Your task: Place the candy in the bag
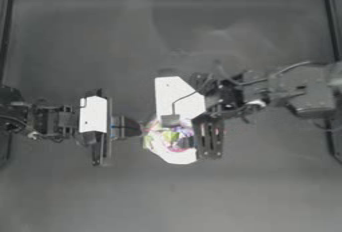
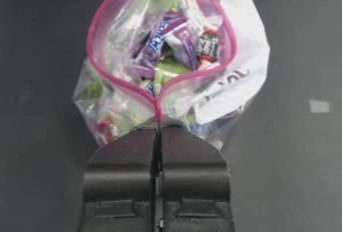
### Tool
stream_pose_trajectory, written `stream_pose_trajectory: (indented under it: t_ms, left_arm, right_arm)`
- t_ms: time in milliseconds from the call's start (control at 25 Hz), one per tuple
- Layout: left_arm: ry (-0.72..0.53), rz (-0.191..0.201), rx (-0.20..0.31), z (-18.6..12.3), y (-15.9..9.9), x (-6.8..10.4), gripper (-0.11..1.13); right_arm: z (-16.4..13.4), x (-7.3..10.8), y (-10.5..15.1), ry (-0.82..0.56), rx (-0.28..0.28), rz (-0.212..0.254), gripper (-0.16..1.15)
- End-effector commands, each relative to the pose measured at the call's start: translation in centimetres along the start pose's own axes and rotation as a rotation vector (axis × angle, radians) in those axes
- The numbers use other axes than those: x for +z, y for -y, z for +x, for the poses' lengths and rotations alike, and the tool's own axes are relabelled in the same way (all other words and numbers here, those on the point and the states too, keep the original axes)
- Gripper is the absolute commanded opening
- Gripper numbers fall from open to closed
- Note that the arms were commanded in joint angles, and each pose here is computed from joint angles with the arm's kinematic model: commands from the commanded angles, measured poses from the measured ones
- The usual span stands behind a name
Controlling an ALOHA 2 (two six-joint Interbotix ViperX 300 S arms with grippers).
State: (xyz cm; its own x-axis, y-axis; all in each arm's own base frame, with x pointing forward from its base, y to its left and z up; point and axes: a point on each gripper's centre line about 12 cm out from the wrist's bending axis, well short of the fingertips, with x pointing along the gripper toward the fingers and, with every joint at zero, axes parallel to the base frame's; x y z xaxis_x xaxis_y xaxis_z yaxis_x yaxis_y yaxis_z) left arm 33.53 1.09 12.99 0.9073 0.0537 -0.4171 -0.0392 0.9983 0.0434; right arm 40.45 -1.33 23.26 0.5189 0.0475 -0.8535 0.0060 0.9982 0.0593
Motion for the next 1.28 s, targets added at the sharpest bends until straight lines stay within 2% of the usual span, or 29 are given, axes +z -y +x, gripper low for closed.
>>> stream_pose_trajectory:
  t_ms: [40, 320, 880, 1280]
  left_arm:
    - [0.083, 0.002, -0.006, -0.7, 0.2, 2.5, 0.03]
    - [0.131, 0.003, -0.01, -1.7, 0.3, 4.1, 0.03]
    - [0.154, 0.005, -0.01, -2.3, 0.3, 4.9, 0.03]
    - [0.198, 0.026, -0.005, -3.6, 0.1, 5.8, 0.03]
  right_arm:
    - [-2.9, 0.2, 0.2, 0.092, -0.013, 0.002, 0.89]
    - [-5.0, -1.2, 0.3, 0.169, -0.028, 0.006, 0.89]
    - [-6.9, -2.6, 0.2, 0.217, -0.027, 0.03, 0.89]
    - [-7.6, -3.3, -0.1, 0.251, -0.021, 0.029, 0.89]
